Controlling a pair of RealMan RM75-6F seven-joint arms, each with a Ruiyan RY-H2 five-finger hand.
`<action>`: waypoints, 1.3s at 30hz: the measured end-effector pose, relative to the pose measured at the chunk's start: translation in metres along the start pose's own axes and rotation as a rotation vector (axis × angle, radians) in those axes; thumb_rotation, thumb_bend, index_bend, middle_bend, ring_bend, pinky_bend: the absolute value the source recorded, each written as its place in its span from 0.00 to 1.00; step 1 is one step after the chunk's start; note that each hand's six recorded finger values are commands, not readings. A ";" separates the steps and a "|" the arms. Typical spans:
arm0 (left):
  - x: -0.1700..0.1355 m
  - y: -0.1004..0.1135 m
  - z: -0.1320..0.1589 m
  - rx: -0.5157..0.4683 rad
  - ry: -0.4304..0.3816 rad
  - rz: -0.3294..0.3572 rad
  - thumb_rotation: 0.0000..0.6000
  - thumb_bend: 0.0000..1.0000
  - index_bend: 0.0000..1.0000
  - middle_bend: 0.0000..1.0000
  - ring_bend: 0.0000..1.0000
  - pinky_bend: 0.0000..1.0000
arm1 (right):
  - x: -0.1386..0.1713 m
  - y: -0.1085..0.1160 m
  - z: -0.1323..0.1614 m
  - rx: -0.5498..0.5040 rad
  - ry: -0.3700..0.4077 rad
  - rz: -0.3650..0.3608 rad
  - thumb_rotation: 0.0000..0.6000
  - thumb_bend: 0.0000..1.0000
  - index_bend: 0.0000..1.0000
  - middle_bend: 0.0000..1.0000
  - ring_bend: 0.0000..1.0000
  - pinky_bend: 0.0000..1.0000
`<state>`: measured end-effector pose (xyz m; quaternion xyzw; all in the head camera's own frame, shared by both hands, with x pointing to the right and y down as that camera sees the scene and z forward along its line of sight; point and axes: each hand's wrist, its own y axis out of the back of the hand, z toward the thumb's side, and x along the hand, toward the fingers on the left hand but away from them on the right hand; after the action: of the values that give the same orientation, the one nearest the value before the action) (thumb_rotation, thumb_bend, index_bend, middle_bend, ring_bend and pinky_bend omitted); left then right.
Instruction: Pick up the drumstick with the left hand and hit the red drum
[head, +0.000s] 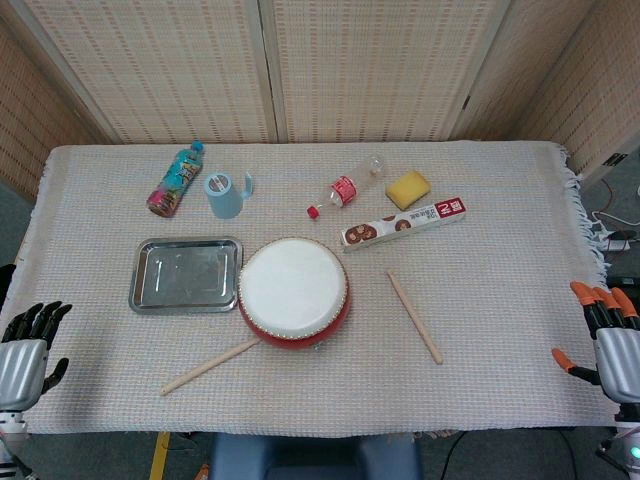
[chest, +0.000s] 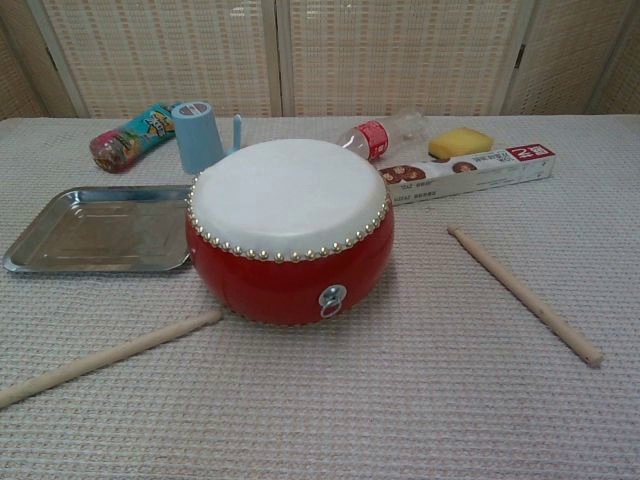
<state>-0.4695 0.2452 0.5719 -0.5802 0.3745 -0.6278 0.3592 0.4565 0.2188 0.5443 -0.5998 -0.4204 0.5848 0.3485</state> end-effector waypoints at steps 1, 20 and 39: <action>0.001 -0.001 0.001 -0.003 0.002 0.001 1.00 0.26 0.16 0.12 0.09 0.13 | -0.001 0.001 0.000 0.001 -0.003 -0.002 1.00 0.18 0.00 0.10 0.00 0.04; 0.022 0.020 0.043 -0.088 -0.101 0.052 1.00 0.29 0.28 0.18 0.15 0.15 | -0.001 0.020 -0.004 0.008 -0.007 -0.088 1.00 0.18 0.00 0.10 0.00 0.03; 0.035 -0.040 0.147 -0.156 -0.271 -0.207 1.00 0.42 0.37 0.21 0.19 0.15 | -0.005 0.022 -0.011 0.004 -0.008 -0.087 1.00 0.18 0.00 0.10 0.00 0.03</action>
<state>-0.3255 0.2247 0.6303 -0.7209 0.3085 -0.5467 0.2937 0.4699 0.2058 0.5272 -0.5778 -0.4465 0.5723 0.3731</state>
